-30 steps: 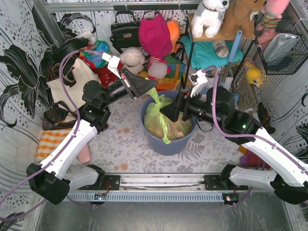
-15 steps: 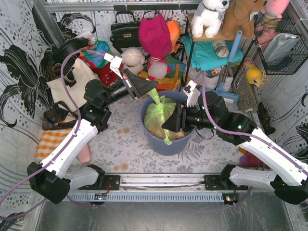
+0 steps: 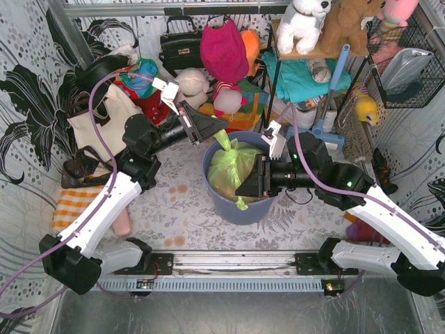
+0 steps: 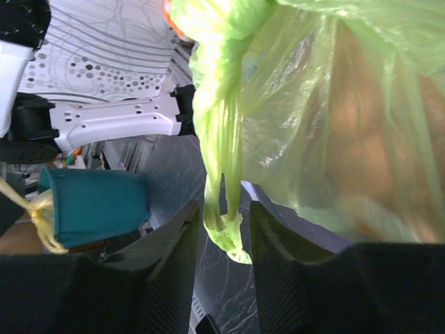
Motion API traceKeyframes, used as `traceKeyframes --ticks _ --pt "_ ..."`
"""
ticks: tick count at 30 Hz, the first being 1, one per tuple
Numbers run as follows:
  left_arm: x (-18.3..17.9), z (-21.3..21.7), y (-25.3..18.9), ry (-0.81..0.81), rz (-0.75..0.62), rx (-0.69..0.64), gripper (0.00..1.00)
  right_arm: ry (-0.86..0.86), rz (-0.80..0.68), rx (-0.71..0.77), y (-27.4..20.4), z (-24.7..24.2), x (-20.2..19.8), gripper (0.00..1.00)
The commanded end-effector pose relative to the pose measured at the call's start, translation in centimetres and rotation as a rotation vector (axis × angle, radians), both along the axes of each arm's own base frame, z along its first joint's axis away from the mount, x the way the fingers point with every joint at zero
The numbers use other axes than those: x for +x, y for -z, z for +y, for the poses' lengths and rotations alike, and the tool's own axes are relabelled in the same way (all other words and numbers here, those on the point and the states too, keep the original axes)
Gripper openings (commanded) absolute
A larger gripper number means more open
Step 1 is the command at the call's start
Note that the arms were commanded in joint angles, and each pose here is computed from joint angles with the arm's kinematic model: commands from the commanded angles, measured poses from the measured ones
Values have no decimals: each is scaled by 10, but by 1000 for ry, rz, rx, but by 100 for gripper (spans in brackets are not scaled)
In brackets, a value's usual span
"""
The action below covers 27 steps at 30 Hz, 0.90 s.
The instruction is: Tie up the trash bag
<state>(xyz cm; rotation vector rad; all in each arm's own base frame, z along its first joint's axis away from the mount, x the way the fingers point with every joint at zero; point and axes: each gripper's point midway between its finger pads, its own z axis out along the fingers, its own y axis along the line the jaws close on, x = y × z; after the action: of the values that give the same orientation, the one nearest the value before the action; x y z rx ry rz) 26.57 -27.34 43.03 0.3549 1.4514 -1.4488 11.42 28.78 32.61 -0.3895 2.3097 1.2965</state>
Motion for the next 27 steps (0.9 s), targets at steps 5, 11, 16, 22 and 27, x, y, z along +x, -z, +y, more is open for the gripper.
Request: traceKeyframes --ticks 5,11,16,22,27 --pt "-5 5 -24 -5 -77 -28 0 -70 27 152 -15 19 -10 27" --pt "-6 5 -25 -1 -76 -32 0 -88 44 229 -10 31 -9 26" --pt "-6 5 -25 -1 -74 -32 0 -94 51 303 -6 38 -9 23" --pt "-4 5 -23 -10 -72 -26 0 -107 43 329 -8 33 -15 9" --pt "-4 6 -23 -16 -77 -25 0 -95 9 306 -11 24 -16 0"
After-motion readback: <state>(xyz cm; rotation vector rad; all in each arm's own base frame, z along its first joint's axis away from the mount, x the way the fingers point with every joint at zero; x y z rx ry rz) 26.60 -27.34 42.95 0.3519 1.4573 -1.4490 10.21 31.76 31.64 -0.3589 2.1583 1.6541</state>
